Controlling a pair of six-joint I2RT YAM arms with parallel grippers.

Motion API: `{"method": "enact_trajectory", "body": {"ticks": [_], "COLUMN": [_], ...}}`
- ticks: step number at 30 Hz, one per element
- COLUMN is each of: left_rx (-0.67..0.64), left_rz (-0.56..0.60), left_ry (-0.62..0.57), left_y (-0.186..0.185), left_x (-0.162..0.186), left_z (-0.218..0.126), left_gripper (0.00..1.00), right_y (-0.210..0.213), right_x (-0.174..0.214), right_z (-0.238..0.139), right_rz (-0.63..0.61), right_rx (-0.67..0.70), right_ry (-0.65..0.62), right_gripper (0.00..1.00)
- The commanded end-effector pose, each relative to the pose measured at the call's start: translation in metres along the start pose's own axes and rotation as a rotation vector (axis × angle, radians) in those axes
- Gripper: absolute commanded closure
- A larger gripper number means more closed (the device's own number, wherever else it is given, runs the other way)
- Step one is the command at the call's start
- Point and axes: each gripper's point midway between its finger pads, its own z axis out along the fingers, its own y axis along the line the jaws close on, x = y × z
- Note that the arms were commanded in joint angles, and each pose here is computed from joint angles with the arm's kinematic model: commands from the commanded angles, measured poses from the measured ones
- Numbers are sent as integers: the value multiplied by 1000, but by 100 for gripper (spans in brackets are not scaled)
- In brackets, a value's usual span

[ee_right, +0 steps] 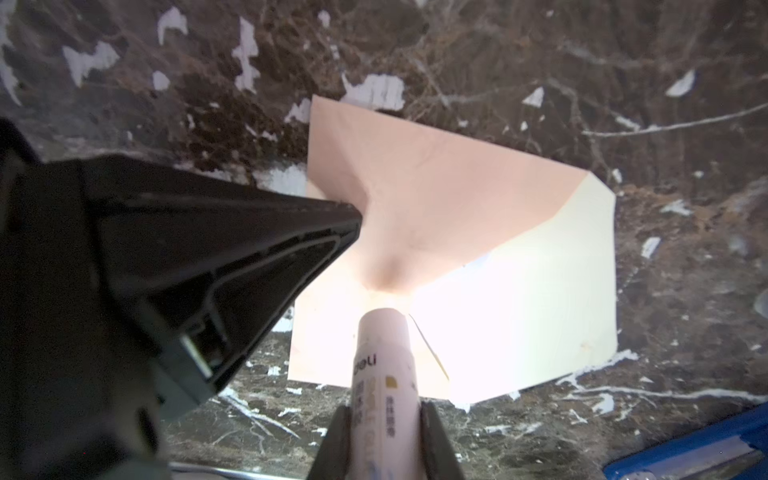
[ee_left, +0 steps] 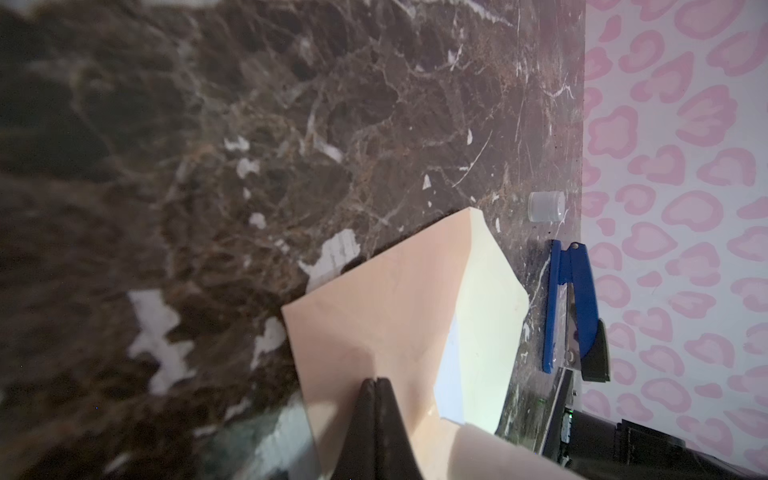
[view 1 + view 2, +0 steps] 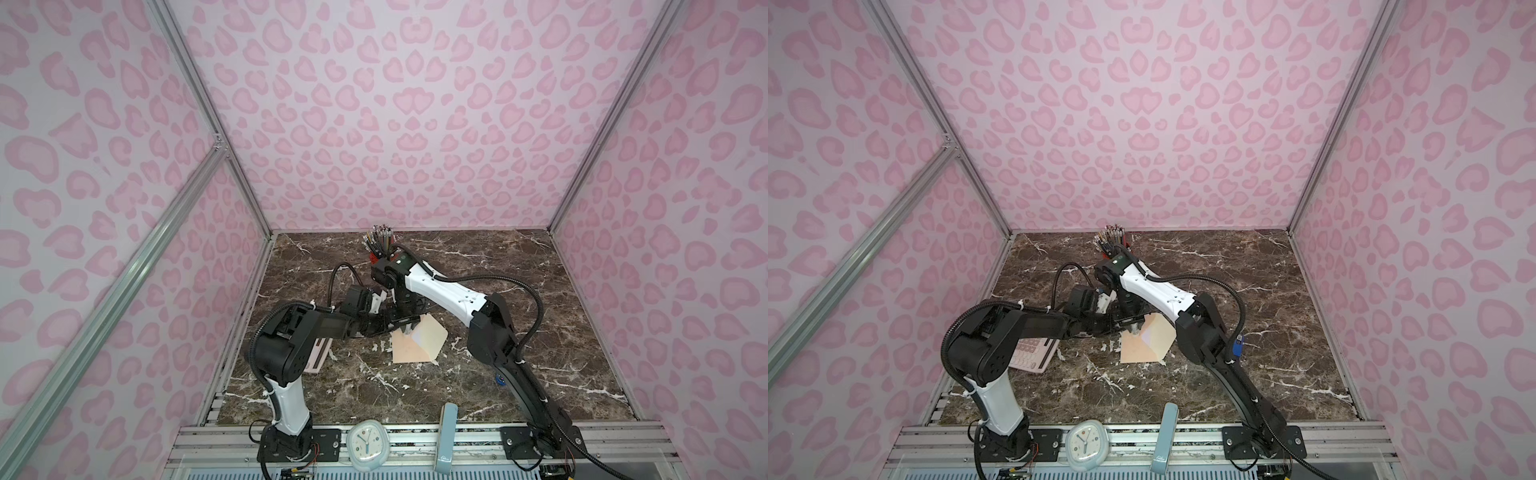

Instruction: Place the letter into the envelope and seal it

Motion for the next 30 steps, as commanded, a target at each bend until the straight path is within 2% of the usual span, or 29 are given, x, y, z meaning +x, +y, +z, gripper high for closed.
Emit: {"method": "enact_trajectory", "body": {"ticks": [1,12,30], "left_rx": [-146,-144,-142], "left_rz": [-71,-71,-71], "left_ry": [70,75,73], "left_y": [32,32,32], "left_x": [25,25,25], "left_z": [-2,-2,-5], "left_gripper": [97,97,97], "right_y": [3,6,-21], "right_x": [0,1,1], "right_z": [9,23,52], "right_rz": [1,-2,16], "right_rx": [-2,1,155], "right_ry": [25,57,91], "right_gripper": [100,100,100]}}
